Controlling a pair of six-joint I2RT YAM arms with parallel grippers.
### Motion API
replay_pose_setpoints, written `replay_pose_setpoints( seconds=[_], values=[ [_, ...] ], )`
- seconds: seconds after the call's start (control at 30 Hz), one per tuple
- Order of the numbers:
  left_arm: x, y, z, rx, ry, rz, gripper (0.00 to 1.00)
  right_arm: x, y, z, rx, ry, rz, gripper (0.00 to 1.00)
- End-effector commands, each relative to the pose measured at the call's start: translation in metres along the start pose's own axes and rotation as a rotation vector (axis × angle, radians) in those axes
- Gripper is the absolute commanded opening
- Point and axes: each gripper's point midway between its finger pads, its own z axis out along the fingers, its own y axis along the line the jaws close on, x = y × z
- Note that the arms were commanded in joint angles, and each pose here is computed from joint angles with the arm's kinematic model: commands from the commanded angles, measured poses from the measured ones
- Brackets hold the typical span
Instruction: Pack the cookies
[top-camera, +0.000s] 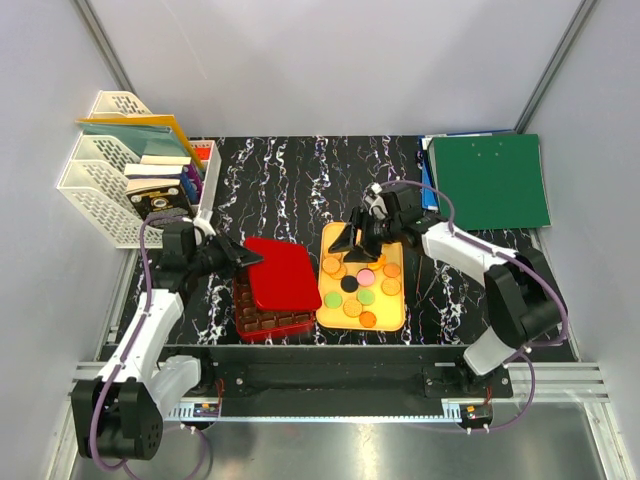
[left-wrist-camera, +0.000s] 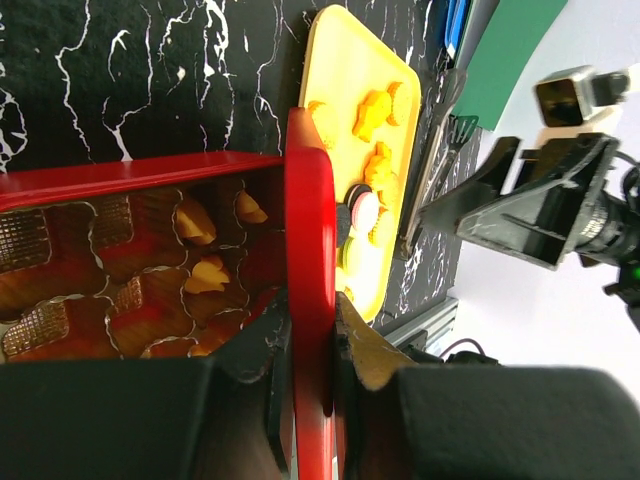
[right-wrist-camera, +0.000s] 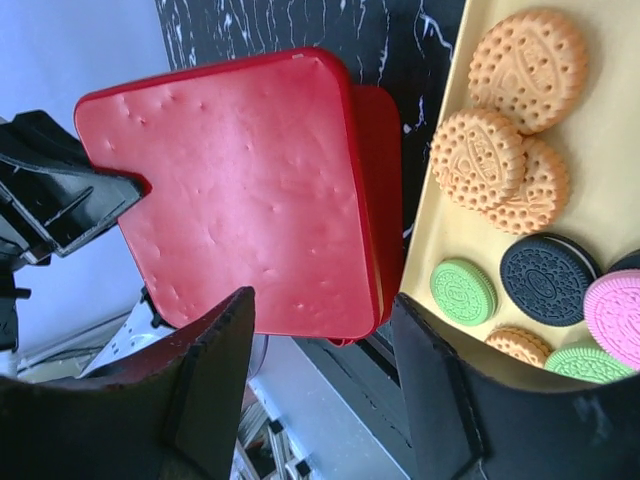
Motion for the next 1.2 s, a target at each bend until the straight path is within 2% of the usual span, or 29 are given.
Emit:
replay_pose_setpoints(
  seconds=[0.0, 0.37, 0.8, 1.17],
  values=[
    [-0.005, -0.006, -0.002, 0.045, -0.034, 0.029, 0.0, 0.006, 0.018, 0.007, -0.116, 0.067, -0.045, 0.65],
    [0.0, 0.008, 0.004, 0.018, -0.026, 0.005, 0.02, 0.025, -0.001, 0.048, -0.09, 0.194, -0.05, 0.65],
    [-0.004, 0.013, 0.011, -0.001, -0.014, -0.004, 0.04, 0.042, 0.011, 0.074, -0.123, 0.286, -0.082, 0.63],
    [-0.005, 0.026, 0.022, -0.036, 0.001, -0.022, 0.04, 0.047, -0.003, 0.082, -0.083, 0.287, -0.079, 0.62]
  ],
)
